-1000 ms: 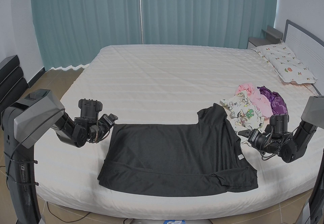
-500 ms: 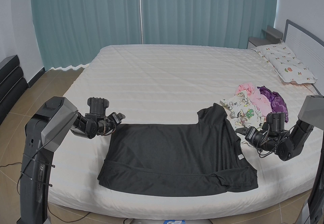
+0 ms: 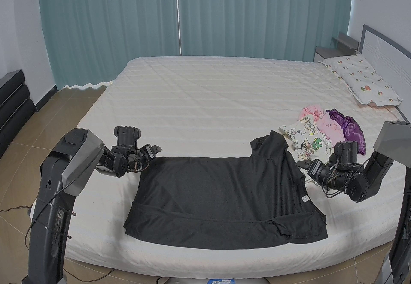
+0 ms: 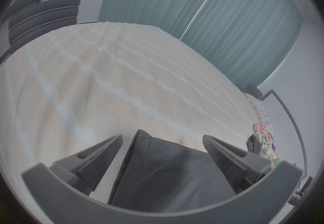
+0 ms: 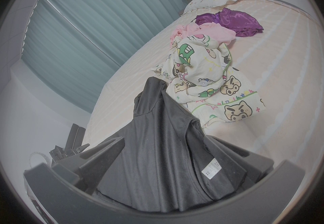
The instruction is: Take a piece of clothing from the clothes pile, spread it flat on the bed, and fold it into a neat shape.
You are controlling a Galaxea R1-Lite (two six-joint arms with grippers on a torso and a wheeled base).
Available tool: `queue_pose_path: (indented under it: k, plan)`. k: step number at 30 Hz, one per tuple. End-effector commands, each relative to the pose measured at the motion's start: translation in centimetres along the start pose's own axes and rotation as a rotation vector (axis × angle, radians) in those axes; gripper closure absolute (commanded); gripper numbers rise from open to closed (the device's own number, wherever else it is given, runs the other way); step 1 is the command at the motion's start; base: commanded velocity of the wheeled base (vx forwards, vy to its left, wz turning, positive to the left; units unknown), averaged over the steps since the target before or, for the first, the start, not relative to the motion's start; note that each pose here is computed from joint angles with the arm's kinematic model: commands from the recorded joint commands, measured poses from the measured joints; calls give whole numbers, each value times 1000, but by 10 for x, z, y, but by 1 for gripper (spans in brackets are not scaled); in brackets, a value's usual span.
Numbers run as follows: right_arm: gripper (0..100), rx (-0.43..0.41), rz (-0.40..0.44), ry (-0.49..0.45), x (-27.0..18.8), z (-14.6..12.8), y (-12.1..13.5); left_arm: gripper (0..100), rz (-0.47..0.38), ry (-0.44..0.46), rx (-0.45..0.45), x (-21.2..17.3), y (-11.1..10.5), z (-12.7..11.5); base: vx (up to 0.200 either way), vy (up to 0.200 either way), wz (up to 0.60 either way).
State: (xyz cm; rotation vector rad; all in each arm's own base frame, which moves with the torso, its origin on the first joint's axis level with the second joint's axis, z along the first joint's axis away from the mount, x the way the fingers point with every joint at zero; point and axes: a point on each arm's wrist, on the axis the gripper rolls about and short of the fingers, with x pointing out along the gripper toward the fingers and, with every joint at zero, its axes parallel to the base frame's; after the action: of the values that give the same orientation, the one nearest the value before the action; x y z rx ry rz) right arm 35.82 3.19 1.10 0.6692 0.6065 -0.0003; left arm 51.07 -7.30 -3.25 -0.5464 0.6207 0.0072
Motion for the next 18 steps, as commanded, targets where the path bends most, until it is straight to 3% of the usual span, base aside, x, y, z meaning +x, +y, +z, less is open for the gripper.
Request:
queue_pose_path:
  k: [1, 5, 6, 18]
  plan:
    - [0, -7, 2, 10, 9, -1, 4, 0, 13, 25, 5, 7, 0, -6, 0, 0, 0]
    - [0, -12, 10, 11, 14, 3, 11, 0, 20, 31, 8, 9, -2, -9, 0, 0, 0]
    - [0, -12, 10, 10, 16, 5, 12, 100, 21, 30, 8, 9, -2, -9, 0, 0, 0]
    - [0, -48, -69, -25, 66, 32, 29, 100, 102, -51, -2, -1, 1, 8, 0, 0, 0]
